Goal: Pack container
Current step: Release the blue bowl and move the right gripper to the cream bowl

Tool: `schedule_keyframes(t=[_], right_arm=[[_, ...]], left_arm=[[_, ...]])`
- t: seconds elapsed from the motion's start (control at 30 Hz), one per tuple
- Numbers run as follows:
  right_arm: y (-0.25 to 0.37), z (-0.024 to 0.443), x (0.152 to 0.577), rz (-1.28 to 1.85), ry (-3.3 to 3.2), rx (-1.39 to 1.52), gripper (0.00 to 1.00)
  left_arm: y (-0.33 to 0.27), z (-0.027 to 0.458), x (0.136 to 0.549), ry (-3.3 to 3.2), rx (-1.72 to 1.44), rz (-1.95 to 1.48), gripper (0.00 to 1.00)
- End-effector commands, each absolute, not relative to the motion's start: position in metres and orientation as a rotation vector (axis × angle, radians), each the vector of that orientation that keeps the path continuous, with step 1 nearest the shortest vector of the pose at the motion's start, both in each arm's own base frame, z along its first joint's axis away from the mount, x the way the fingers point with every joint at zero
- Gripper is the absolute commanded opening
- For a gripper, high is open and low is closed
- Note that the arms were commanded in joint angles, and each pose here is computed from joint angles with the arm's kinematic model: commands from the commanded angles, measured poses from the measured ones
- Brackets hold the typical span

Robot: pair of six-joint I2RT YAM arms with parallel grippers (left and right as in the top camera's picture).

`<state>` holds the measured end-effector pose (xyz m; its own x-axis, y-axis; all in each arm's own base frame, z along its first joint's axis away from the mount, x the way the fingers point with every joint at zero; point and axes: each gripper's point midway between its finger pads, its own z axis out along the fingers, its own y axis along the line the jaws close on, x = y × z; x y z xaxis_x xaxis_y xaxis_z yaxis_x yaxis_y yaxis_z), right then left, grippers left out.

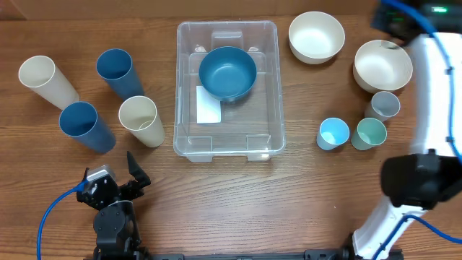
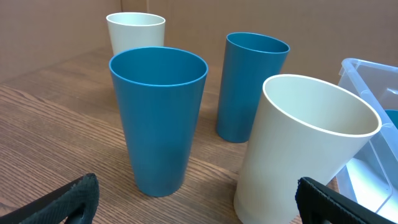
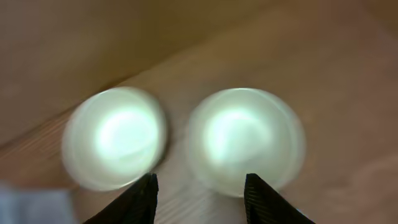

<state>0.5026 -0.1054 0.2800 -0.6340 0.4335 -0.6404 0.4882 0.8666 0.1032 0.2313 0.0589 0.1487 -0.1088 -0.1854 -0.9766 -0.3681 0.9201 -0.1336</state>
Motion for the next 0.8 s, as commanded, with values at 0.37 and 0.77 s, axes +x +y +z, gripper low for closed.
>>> schedule_keyframes(t=[0.37,0.77], right_arm=[[-0.197,0.145,0.483,-0.062,2.558,0.956,0.47],[-0.199,0.08,0.484,-0.043,2.642,1.078,0.47]], left_arm=[[0.063,0.149,0.23,1.687,-0.426,0.197,1.0],[0.063,0.149,0.23,1.687,-0.426,0.197,1.0]])
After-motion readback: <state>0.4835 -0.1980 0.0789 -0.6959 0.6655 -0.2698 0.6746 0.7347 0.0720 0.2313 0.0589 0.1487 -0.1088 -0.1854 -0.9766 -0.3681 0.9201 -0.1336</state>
